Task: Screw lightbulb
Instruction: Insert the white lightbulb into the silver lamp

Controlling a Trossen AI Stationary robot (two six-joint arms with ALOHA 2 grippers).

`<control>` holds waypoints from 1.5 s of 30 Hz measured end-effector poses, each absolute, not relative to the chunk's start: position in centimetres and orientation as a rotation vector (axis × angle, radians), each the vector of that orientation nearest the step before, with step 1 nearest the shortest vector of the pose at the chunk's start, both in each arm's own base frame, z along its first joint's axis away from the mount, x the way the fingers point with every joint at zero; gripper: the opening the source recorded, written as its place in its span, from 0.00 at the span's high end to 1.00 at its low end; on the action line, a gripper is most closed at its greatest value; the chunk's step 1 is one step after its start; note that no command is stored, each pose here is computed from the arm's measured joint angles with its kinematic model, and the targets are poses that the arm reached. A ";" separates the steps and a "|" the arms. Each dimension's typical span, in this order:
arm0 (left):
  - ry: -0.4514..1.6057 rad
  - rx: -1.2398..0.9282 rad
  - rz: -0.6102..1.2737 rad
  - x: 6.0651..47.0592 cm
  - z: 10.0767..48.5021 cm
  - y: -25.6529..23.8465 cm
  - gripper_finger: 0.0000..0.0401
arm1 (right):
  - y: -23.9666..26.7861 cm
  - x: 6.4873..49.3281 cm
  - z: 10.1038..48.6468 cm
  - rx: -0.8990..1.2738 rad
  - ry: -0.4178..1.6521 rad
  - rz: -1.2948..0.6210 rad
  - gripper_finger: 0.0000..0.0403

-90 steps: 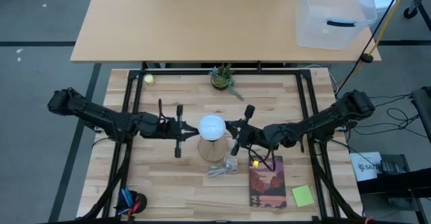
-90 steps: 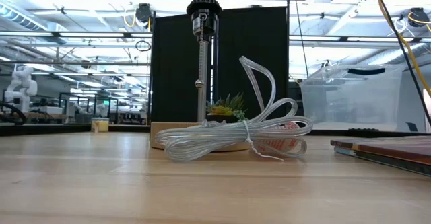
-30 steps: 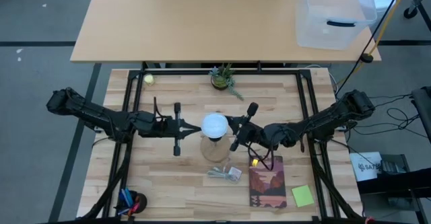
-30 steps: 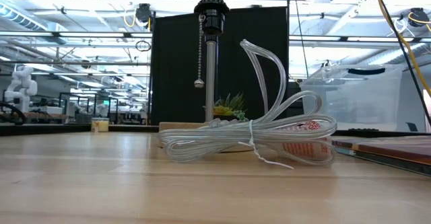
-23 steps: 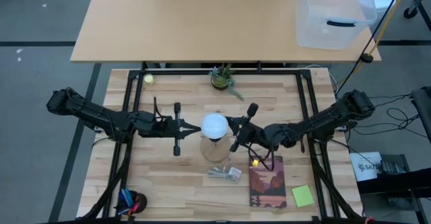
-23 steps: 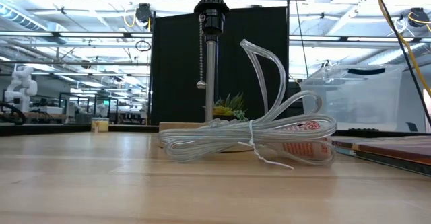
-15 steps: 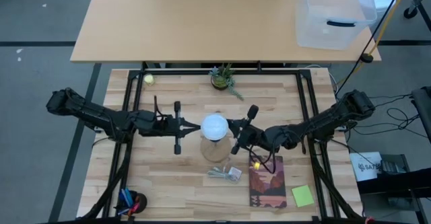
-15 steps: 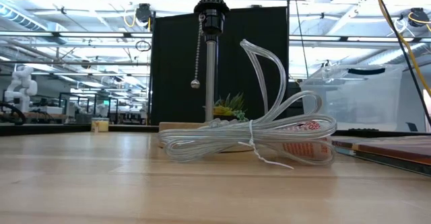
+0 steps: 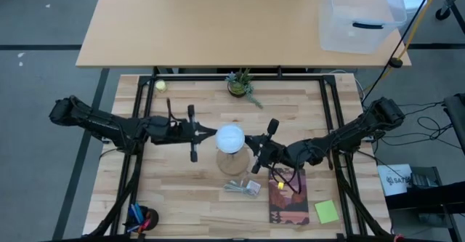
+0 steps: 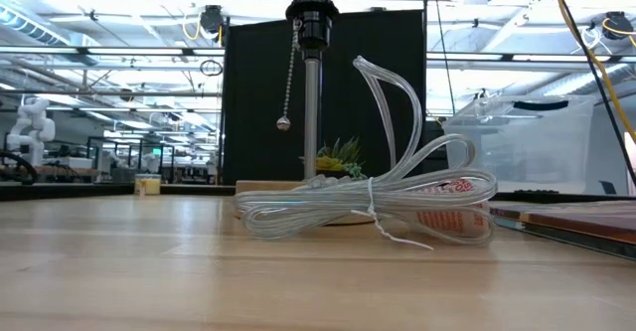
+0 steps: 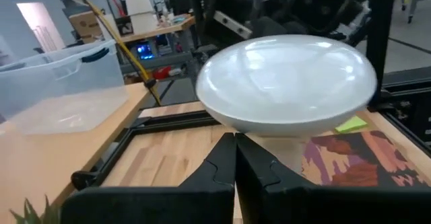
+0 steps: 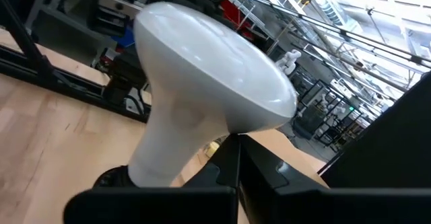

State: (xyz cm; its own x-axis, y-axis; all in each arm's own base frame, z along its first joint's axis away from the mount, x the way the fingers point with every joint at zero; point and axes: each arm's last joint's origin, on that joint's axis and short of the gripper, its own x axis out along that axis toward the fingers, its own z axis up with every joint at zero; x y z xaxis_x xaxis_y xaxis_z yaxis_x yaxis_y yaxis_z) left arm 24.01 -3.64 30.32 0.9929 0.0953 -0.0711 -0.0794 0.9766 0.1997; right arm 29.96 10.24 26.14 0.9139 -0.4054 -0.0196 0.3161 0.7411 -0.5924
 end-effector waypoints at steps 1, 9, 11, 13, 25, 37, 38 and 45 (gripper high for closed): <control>0.080 0.190 0.100 24.0 30.3 -3.5 1.00 | 10.3 29.9 26.1 -0.618 0.153 -0.396 1.00; 0.082 0.185 0.150 23.9 30.4 -3.4 1.00 | 10.3 29.8 25.5 -0.592 0.207 -0.420 1.00; 0.077 0.192 0.136 23.8 30.5 -3.7 1.00 | 10.2 29.7 25.3 -0.599 0.234 -0.453 1.00; 0.074 0.211 0.126 23.7 30.6 -4.1 1.00 | 10.1 29.7 25.2 -0.600 0.249 -0.481 1.00; 0.092 0.251 0.099 22.8 30.5 -6.6 1.00 | 8.7 30.2 26.0 -0.641 0.219 -0.551 1.00; 0.036 0.232 -0.001 23.3 30.6 -6.9 1.00 | 8.1 30.5 26.5 -0.650 0.171 -0.512 1.00; 0.036 0.232 -0.001 23.5 30.5 -6.8 1.00 | 8.1 30.5 26.5 -0.651 0.172 -0.512 1.00; 0.057 0.237 0.030 24.1 30.1 -6.1 1.00 | 8.4 30.5 26.5 -0.667 0.172 -0.507 1.00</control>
